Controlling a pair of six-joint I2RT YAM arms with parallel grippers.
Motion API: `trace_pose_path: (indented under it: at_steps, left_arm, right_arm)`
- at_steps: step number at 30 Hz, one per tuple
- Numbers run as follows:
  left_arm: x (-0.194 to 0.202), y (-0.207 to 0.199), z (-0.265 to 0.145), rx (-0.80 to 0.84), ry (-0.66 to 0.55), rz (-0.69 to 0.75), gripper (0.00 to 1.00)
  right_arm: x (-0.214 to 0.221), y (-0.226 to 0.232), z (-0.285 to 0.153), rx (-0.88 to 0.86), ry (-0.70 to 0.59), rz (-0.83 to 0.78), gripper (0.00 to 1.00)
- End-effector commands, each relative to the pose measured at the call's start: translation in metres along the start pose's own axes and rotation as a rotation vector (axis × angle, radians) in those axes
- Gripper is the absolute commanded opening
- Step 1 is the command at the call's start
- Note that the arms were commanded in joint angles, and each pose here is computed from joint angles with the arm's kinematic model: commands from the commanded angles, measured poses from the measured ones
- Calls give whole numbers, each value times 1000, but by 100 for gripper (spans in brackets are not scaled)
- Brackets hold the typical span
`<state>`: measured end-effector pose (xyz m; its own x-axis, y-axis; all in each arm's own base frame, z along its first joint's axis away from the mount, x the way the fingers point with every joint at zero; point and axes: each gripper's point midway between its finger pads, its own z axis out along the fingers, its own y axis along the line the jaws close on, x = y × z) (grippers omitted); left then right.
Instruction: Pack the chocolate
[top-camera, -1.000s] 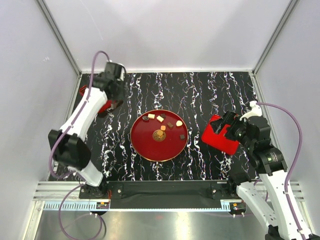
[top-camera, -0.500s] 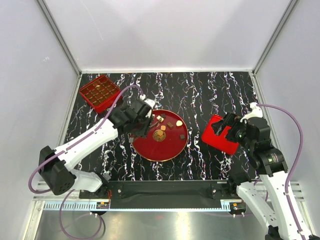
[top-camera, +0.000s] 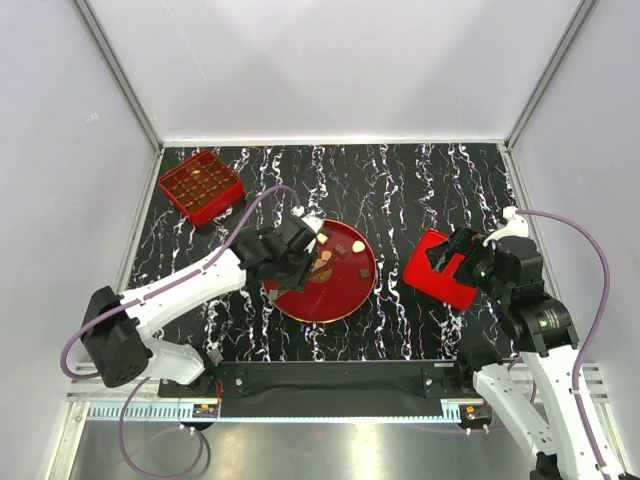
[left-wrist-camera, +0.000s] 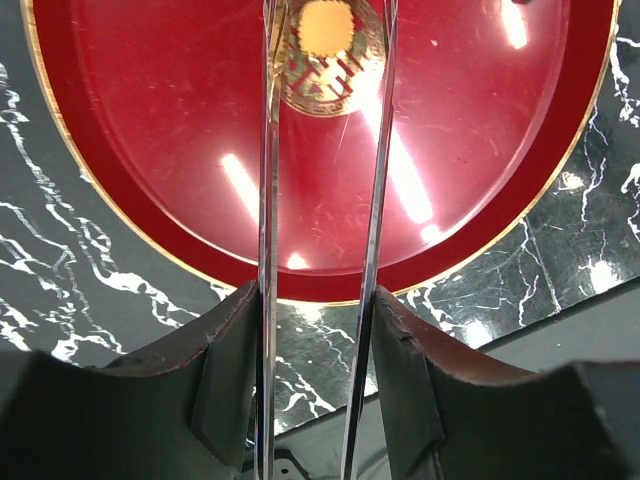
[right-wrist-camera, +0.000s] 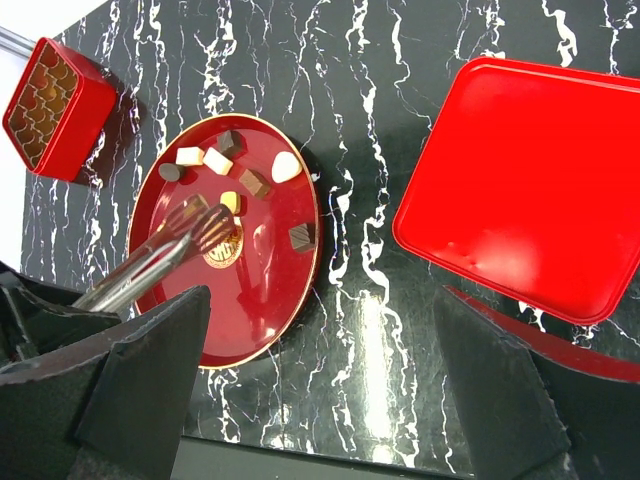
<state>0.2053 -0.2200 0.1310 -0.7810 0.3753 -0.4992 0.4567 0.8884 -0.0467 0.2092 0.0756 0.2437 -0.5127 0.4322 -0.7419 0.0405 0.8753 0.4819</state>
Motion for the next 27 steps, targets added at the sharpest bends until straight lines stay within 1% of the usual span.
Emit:
trace_pose_path:
  at_steps: [1,14,27]
  left_arm:
    - [-5,-8,4,5,-27,-17,49]
    - [7,-6,6,-33,1,-46,48]
    - [13,-6,0,-33,25,-70,42]
  right_arm:
    - [-19,6,-10,-6,-67,-10,100]
    - [-19,6,-9,-11,-68,-10,100]
    - [-20,8,-11,-18,-74,-4,100]
